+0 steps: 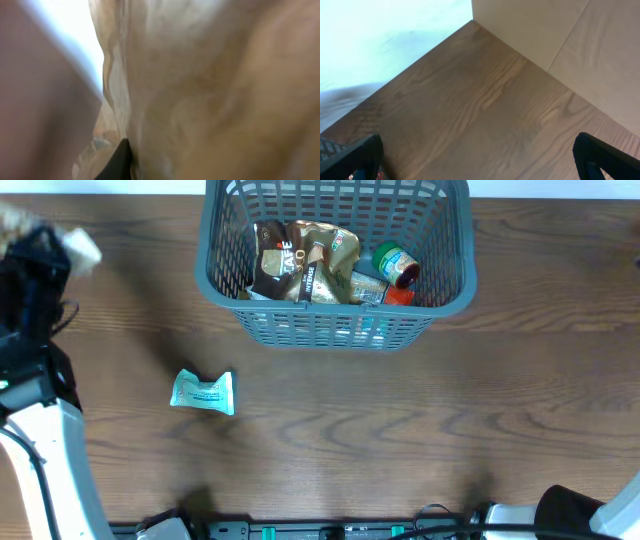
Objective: Pack container
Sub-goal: 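Lift the paper bag with the left gripper and release it in the basket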
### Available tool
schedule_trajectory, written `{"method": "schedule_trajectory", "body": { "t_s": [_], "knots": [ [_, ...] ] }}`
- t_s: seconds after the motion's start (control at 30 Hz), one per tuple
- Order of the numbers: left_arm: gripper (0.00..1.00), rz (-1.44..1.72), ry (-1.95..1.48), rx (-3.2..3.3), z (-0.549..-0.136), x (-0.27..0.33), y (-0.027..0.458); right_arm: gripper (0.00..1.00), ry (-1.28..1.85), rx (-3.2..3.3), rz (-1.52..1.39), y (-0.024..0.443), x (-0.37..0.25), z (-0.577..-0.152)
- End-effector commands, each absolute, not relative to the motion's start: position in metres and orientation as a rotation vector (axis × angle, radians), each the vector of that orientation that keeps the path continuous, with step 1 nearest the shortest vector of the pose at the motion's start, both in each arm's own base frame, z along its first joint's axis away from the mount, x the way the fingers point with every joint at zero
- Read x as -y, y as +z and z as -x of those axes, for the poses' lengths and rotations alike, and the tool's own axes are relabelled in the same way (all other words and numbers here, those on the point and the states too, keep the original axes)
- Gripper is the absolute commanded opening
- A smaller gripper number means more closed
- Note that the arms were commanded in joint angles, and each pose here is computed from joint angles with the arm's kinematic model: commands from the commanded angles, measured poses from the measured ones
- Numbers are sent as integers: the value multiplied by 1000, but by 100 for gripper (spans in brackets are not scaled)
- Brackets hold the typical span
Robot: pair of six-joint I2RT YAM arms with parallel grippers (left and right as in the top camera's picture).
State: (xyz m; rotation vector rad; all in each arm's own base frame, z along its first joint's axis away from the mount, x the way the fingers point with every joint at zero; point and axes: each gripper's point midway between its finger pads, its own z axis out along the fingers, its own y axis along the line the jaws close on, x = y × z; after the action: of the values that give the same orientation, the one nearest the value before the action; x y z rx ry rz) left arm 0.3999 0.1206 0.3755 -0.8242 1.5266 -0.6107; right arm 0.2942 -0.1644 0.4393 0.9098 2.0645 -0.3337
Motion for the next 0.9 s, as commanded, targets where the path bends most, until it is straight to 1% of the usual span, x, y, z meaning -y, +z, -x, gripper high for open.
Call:
{"method": "schedule_trajectory", "body": {
  "t_s": [0.0,0.07,0.13,0.3,0.5,0.7,0.87],
  "knots": [
    [6,439,-730,-1487,-390,-57,435,99,-332,-2060,-933,438,167,-294],
    [6,271,-739,-1416,-383,-31,465,99,-332,-2060,-933,438,167,-294],
    [6,139,-743,-1375,-376,-7,485,99,-332,-2060,-933,438,167,-294],
    [6,-184,-670,-1333,-366,49,502,99,-332,-2060,-934,438,167,-294],
    [6,-341,-668,-1323,-367,92,493,99,-332,-2060,-933,438,167,-294],
    [6,-380,-743,-1381,-389,122,469,99,-331,-2060,-933,438,167,-294],
    [6,-435,-769,-1415,-409,144,459,99,-332,-2060,-933,438,167,-294]
  ]
}}
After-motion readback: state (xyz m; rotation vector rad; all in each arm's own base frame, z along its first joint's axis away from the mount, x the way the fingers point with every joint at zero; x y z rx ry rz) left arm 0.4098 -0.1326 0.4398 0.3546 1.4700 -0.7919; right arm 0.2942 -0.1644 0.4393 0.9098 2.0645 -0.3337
